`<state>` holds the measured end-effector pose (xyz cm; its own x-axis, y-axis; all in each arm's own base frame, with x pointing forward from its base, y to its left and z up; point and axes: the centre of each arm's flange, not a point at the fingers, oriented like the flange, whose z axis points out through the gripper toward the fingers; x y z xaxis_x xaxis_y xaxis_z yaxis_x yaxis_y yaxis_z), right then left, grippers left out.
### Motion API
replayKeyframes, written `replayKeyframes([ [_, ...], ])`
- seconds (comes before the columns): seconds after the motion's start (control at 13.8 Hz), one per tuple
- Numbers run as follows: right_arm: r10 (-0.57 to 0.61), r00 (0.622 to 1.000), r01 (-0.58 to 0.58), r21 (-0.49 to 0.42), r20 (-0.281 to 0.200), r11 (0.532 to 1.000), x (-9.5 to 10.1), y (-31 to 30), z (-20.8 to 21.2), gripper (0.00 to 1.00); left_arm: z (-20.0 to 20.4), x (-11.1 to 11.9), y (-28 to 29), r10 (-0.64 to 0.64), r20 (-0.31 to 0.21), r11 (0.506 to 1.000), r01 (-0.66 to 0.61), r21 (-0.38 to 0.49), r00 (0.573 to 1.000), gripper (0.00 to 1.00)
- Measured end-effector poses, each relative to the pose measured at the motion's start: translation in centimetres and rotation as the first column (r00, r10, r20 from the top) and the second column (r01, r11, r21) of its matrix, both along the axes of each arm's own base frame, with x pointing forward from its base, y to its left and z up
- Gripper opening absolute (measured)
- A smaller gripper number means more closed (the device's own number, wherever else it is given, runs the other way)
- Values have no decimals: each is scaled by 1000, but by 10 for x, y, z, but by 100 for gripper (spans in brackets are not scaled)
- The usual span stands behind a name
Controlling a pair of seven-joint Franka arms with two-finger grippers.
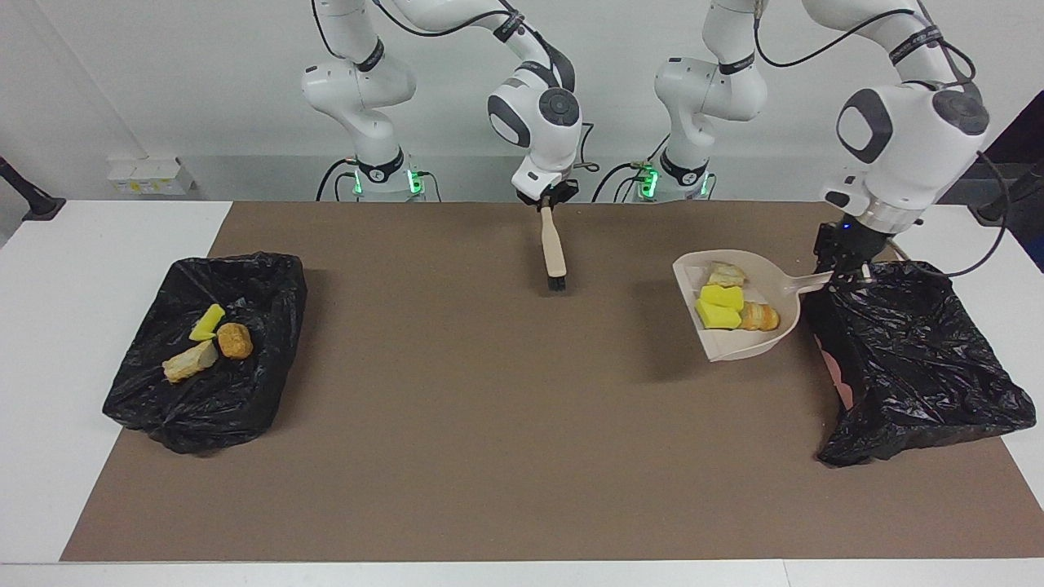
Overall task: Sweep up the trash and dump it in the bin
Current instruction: 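Carry the loaded dustpan with the left gripper to the nearby trash bag, then tip the dustpan into the bag while the right gripper sets the brush down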
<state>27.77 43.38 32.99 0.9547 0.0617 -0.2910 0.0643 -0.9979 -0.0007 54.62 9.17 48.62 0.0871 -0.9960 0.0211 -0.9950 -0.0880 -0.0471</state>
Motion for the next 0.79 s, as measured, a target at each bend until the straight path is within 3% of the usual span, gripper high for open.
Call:
replayKeyframes([
  [0.43, -31, 999, 31, -1, -14, 1000, -1, 4, -11, 26, 23, 2, 144, -20, 30, 996, 18, 91, 999, 32],
  [0.51, -33, 999, 33, -1, -14, 999, 0, 3, -11, 30, 33, 2, 169, -33, 38, 992, 27, 125, 999, 32],
  [0.79, -12, 1000, 12, -17, -5, 1000, 20, 10, 21, 74, 61, 14, 226, -58, 52, 962, 42, 270, 997, 32],
])
